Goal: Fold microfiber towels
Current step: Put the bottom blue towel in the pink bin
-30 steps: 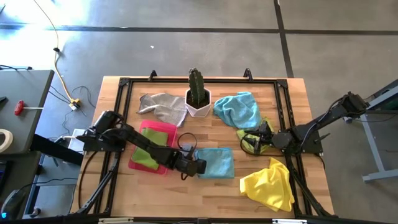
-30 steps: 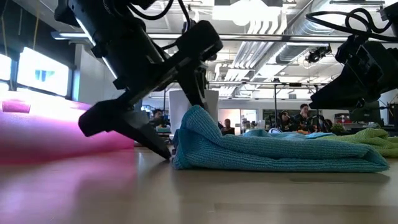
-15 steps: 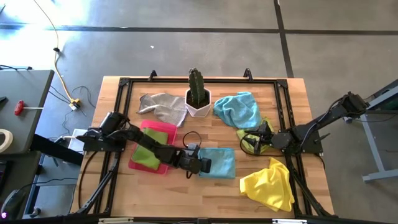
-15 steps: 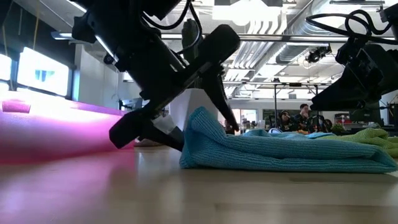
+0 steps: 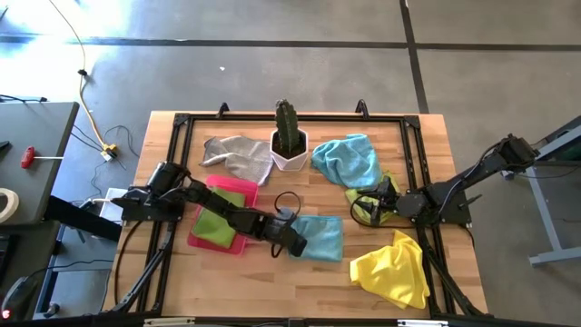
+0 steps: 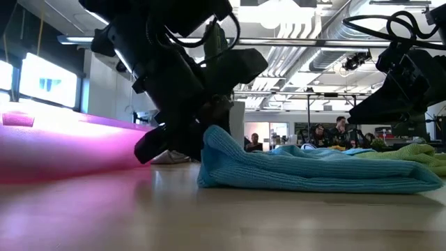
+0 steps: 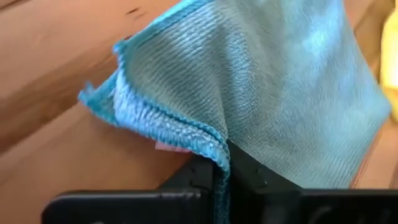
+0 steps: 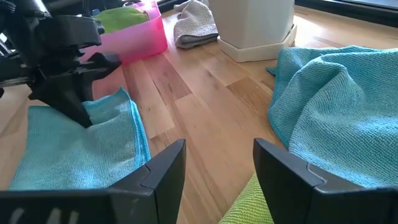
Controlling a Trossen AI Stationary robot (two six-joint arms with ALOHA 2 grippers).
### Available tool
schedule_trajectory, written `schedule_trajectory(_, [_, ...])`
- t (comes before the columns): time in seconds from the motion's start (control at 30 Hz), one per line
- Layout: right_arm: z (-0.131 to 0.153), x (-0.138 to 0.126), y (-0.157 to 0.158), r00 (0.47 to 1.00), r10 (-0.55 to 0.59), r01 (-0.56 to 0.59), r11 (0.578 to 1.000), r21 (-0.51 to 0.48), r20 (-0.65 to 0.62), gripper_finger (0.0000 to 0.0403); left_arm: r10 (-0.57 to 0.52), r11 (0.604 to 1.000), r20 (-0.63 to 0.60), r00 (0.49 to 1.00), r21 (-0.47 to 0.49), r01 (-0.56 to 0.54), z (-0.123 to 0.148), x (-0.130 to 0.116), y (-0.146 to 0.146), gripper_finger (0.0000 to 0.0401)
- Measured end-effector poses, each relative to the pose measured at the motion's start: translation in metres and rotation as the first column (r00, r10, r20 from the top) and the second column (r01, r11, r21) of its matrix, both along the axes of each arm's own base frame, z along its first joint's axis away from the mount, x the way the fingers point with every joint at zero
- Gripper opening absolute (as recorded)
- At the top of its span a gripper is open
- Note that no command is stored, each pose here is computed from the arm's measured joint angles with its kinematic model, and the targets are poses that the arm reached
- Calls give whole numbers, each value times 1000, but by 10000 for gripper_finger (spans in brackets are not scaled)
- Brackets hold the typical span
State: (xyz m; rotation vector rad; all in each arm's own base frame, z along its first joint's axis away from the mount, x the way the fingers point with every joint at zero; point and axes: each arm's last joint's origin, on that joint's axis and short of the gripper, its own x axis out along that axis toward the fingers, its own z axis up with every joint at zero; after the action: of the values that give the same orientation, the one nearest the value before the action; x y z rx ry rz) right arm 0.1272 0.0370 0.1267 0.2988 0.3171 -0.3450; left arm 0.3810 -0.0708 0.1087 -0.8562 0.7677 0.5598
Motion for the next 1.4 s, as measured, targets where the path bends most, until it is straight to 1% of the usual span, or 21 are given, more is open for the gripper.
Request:
schedule_trajectory(0.1, [0, 0, 0, 1000, 0, 0, 1000, 0, 0, 181, -100, 995, -21, 995, -8, 100, 4, 3, 3, 15])
schedule_trajectory(0.2, [0, 0, 0, 1000, 0, 0, 1000, 0, 0, 181, -214, 977, -72, 974, -31, 212, 17, 2, 3, 5])
schedule_trajectory(0.27, [0, 0, 0, 1000, 0, 0, 1000, 0, 1, 181, -283, 959, -108, 953, -47, 279, 30, 0, 1, 4])
schedule_trajectory(0.37, [-1, -1, 0, 1000, 0, 0, 1000, -6, -13, 181, -391, 920, -142, 909, -60, 386, 59, -3, -5, 5])
schedule_trajectory(0.47, [-2, -1, -1, 1000, 0, 0, 1000, -12, -27, 181, -506, 862, -201, 839, -96, 498, 84, -13, -15, 3])
schedule_trajectory(0.57, [-3, -1, -1, 999, 0, -1, 1000, -16, -37, 181, -623, 782, -245, 742, -176, 598, 107, -30, -33, 2])
schedule_trajectory(0.63, [-3, -1, -1, 999, 0, 0, 1000, -17, -37, 181, -672, 740, -269, 690, -233, 631, 117, -41, -46, 2])
schedule_trajectory(0.7, [-3, -2, -1, 999, 0, -1, 1000, -17, -39, 181, -702, 711, -335, 629, -286, 642, 122, -57, -55, 2])
schedule_trajectory(0.77, [-3, -2, -1, 999, 0, -1, 1000, -17, -39, 181, -738, 672, -360, 570, -316, 670, 126, -69, -65, 2])
schedule_trajectory(0.83, [-4, -2, -1, 999, 0, -1, 1000, -18, -42, 181, -753, 641, -443, 487, -326, 695, 129, -85, -70, 2])
schedule_trajectory(0.9, [-4, -2, -1, 999, 0, -1, 1000, -20, -45, 181, -759, 606, -505, 412, -313, 732, 130, -95, -73, 2])
schedule_trajectory(1.0, [-5, -2, -1, 998, 0, -1, 1000, -27, -61, 181, -716, 576, -630, 300, -290, 764, 129, -108, -71, 2])
schedule_trajectory(1.03, [-5, -3, -1, 998, 0, -2, 1000, -28, -62, 181, -707, 559, -655, 267, -286, 778, 130, -111, -69, 2])
schedule_trajectory(1.13, [-6, -3, -1, 998, 0, -2, 1000, -29, -66, 181, -668, 491, -728, 154, -275, 827, 131, -117, -63, 6])
schedule_trajectory(1.2, [-6, -3, -1, 998, -1, -1, 1000, -29, -65, 181, -634, 446, -768, 93, -265, 855, 132, -119, -58, 9])
schedule_trajectory(1.3, [-6, -3, -1, 998, -1, -1, 1000, -30, -69, 181, -576, 399, -818, 13, -267, 877, 135, -121, -48, 10])
schedule_trajectory(1.33, [-6, -3, -1, 998, 0, -2, 1000, -30, -68, 181, -562, 390, -827, 2, -263, 882, 135, -120, -44, 10])
schedule_trajectory(1.4, [-6, -3, -1, 998, 0, -2, 1000, -31, -69, 181, -546, 390, -838, 3, -251, 886, 135, -117, -37, 10])
